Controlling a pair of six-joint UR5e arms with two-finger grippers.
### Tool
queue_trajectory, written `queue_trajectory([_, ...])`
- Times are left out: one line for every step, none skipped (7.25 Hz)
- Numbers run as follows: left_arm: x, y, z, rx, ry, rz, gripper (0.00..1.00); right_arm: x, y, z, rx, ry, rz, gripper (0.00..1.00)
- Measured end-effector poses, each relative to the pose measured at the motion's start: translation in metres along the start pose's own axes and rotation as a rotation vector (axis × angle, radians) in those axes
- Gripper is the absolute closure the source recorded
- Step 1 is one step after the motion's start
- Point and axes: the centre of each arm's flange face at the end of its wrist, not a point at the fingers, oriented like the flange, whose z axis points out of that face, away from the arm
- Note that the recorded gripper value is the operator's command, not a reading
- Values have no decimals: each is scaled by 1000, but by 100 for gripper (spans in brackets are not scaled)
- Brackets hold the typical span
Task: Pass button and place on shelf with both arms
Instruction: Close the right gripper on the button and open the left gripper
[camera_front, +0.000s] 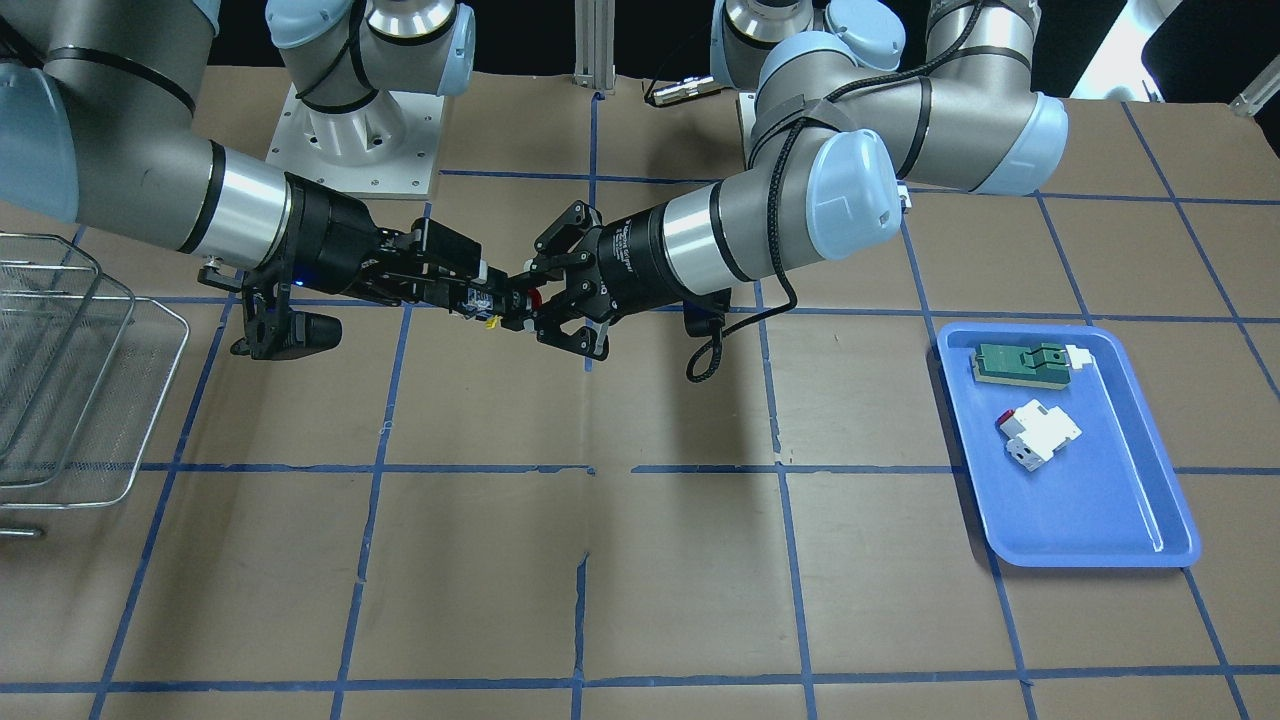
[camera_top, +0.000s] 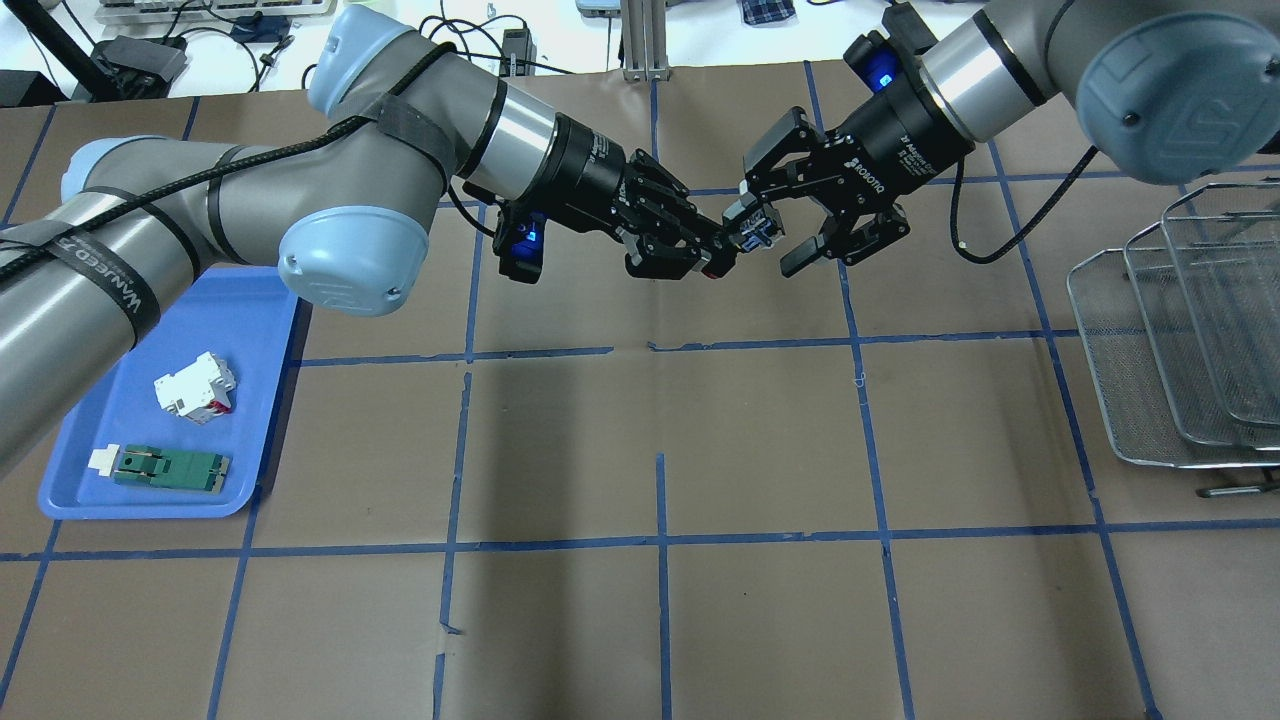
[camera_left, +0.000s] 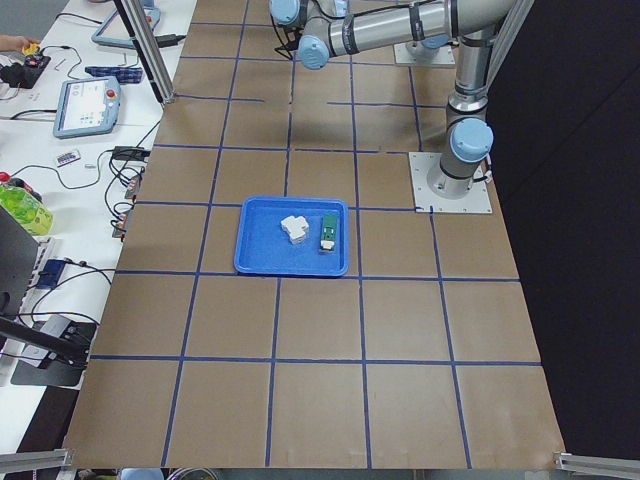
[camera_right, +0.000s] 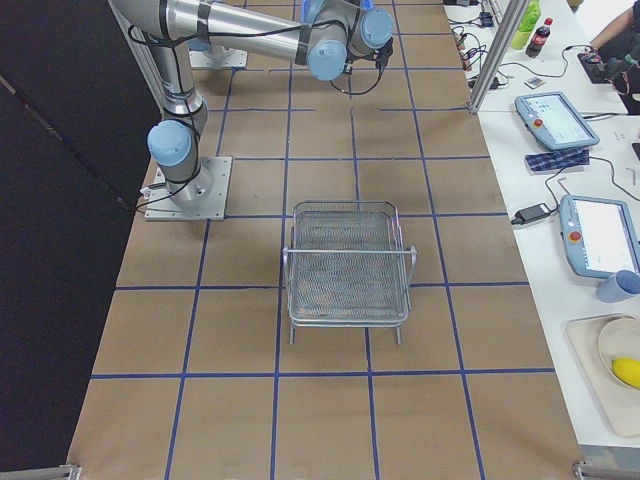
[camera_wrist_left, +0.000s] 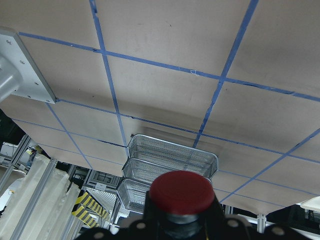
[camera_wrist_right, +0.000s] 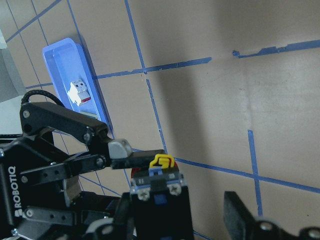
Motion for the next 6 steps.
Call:
queue_trajectory([0,0,0,-1,1,0,100,-1,0,-1,2,-5,10,72])
queue_trajectory([0,0,0,0,1,1,46,-3,0,-2,6,-10,13,74])
queue_trajectory([0,0,0,2,3,1,20,-2,0,-3,8,-12,17,77])
queue_trajectory([0,0,-1,8,7,1,20,-2,0,-3,9,-13,19,77])
queue_trajectory([0,0,-2,13,10,2,19,-2,0,-4,10,-14,18,78])
queue_trajectory([-1,2,-3,14,13,4,21,-2,0,-4,11,-14,18,78])
